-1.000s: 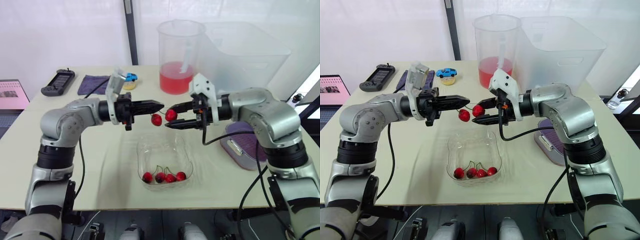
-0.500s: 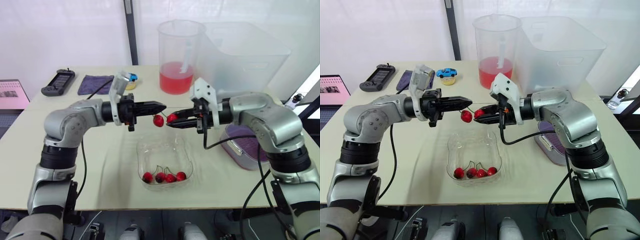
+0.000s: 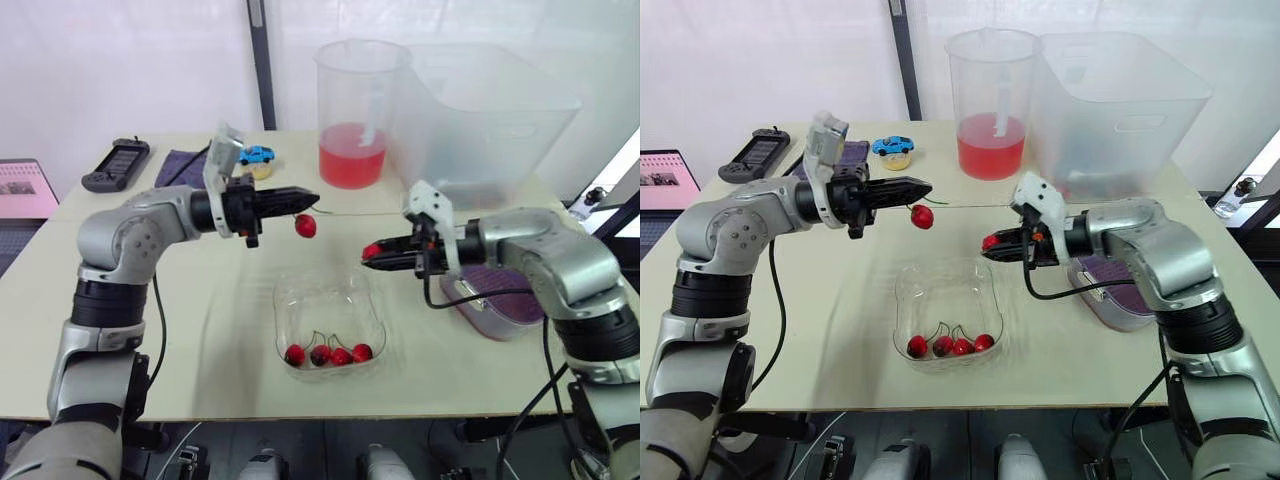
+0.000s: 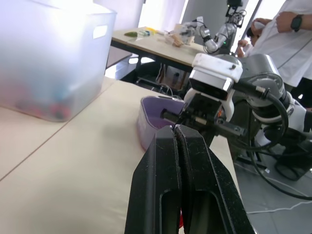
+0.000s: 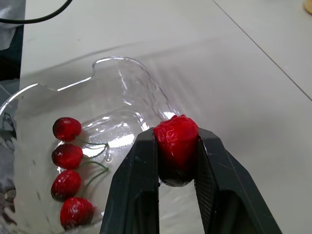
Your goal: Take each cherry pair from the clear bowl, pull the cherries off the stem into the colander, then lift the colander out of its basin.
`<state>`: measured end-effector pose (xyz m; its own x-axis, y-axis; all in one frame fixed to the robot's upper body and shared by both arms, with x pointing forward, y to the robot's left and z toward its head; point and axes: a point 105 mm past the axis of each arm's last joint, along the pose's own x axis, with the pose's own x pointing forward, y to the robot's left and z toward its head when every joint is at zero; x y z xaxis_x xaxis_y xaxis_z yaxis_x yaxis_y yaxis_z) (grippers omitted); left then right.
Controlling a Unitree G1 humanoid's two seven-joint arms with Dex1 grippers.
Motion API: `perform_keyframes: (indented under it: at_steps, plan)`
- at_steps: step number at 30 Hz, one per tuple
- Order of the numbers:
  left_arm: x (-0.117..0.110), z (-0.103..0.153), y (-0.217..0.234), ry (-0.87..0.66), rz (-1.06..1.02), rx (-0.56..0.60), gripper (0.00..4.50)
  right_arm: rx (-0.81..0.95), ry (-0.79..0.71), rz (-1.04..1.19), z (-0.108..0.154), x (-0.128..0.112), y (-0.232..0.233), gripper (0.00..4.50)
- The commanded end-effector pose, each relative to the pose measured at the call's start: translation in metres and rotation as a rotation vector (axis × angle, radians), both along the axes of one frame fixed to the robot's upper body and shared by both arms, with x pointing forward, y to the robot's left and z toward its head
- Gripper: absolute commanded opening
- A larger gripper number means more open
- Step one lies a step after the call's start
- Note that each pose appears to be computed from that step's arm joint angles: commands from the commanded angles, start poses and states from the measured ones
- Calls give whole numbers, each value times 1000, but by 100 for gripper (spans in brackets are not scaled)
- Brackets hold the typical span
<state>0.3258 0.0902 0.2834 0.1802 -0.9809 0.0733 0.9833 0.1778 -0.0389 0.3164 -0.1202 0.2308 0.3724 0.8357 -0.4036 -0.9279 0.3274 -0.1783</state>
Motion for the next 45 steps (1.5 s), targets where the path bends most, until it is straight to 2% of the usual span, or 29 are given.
perform_keyframes:
  at_steps: [1,4,6,10,12,16,17,20,23,24,29,32,34,36,39,45]
  plan:
    - [-4,10,2,-56,2,-24,0,-1,-100,-51,38,-3,-26,66]
    - [-4,9,2,-56,8,-36,0,-105,-124,-136,44,-1,-59,66]
    - [-6,9,4,-56,14,-48,0,-234,-123,-223,40,0,-92,66]
    - [-11,13,9,-71,18,-81,0,-384,-112,-370,35,3,-145,66]
    - [-18,20,12,-81,-1,-138,0,-436,-87,-429,23,6,-163,66]
    - [-23,23,13,-113,9,-155,0,-465,-25,-427,-11,9,-165,66]
    - [-24,23,13,-110,12,-157,0,-444,-15,-436,-14,10,-164,153]
    - [-25,22,12,-113,20,-153,0,-447,14,-468,-22,10,-169,282]
    - [-29,32,13,-125,8,-205,0,-431,8,-477,-15,9,-169,415]
    - [-30,34,13,-126,7,-213,0,-421,3,-475,-10,8,-168,443]
    - [-30,34,10,-120,11,-206,0,-397,-68,-460,29,2,-162,443]
    - [-25,35,7,-89,29,-225,0,-202,-203,-422,76,11,-130,443]
    - [-23,35,5,-72,31,-234,0,-90,-228,-327,89,11,-98,443]
    - [-21,35,3,-68,29,-235,0,-2,-213,-230,91,9,-67,443]
    - [-19,37,-2,-73,27,-247,0,117,-138,-69,79,3,-9,443]
    - [-23,35,-9,-58,-9,-240,0,207,-97,91,69,-12,50,443]
